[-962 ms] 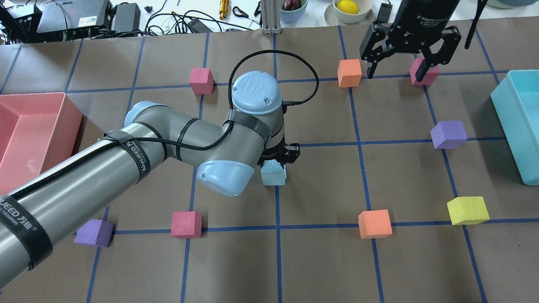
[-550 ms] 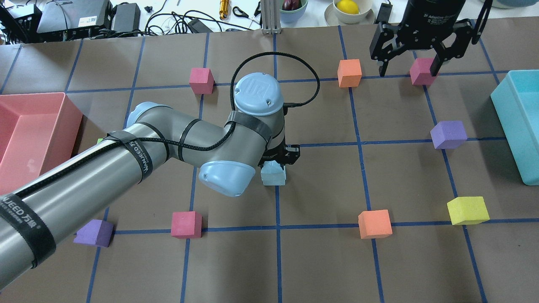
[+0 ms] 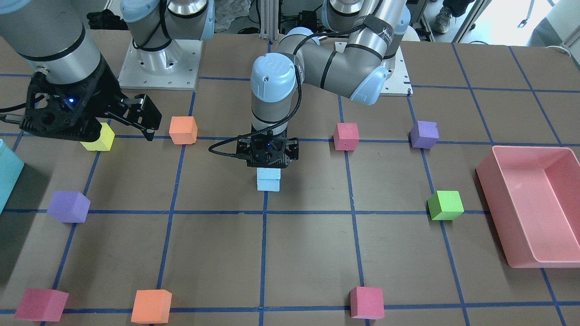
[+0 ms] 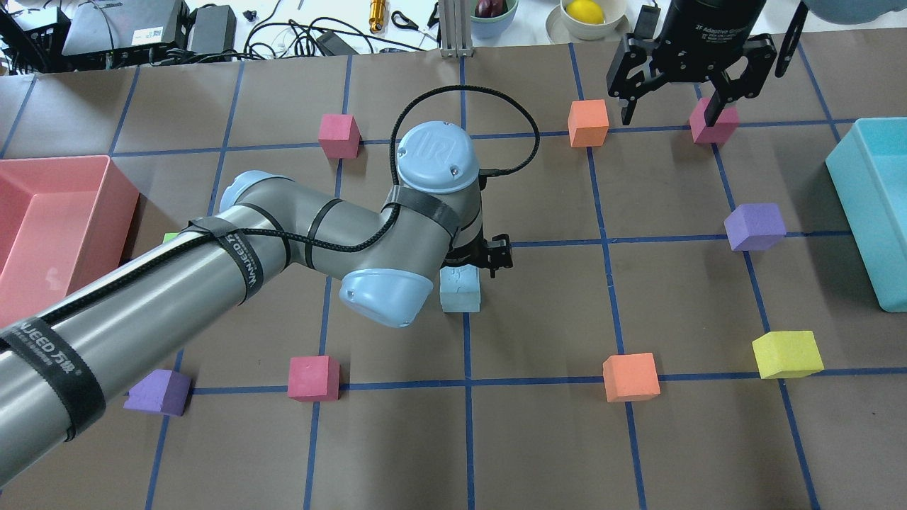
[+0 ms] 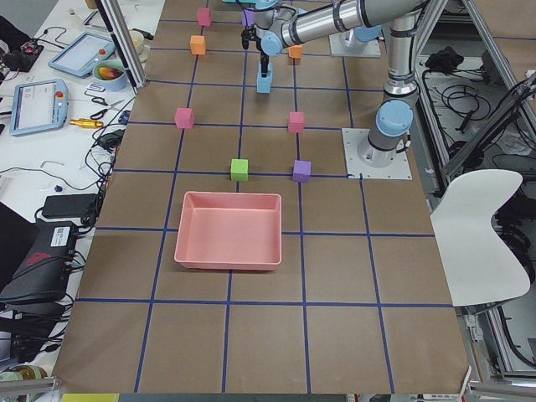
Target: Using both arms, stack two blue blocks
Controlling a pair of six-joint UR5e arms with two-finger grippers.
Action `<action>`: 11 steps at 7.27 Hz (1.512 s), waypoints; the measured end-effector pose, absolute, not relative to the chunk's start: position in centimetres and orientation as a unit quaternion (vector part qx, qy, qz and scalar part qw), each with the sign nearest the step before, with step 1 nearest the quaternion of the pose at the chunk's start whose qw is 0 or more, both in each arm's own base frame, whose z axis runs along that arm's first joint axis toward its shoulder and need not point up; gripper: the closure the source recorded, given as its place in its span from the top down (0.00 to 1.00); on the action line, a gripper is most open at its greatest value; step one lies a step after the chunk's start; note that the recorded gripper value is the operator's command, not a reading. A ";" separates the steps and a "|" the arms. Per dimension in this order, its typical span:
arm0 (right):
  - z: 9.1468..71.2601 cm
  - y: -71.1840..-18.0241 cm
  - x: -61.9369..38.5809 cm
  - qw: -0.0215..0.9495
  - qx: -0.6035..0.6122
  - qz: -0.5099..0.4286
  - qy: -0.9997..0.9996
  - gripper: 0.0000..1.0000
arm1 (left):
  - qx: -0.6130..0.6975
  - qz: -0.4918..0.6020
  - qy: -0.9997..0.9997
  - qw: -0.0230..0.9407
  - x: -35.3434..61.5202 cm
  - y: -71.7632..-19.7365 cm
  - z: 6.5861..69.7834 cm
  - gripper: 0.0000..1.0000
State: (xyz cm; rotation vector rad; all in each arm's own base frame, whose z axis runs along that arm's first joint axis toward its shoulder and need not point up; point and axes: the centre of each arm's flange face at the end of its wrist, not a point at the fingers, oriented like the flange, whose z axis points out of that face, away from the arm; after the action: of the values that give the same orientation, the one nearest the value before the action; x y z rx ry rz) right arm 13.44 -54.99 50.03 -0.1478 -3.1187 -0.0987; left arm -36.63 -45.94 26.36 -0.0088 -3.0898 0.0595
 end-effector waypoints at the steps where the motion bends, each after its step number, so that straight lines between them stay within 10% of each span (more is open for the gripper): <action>1: 50.1 -54.9 13.4 0.009 -0.048 -0.031 -0.998 1.00 | -0.005 0.032 -0.999 0.030 -36.3 -46.6 28.1 1.00; 11: 50.5 -53.3 12.3 0.016 -0.056 -0.066 -0.996 1.00 | -0.052 0.026 -0.998 0.005 -14.3 -52.4 50.9 1.00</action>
State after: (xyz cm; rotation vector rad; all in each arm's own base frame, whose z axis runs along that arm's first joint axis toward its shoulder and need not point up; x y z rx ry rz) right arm 12.31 -53.28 50.54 -0.1737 -3.0982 -0.2039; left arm -14.34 -52.36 50.90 -0.1643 -3.1271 0.0827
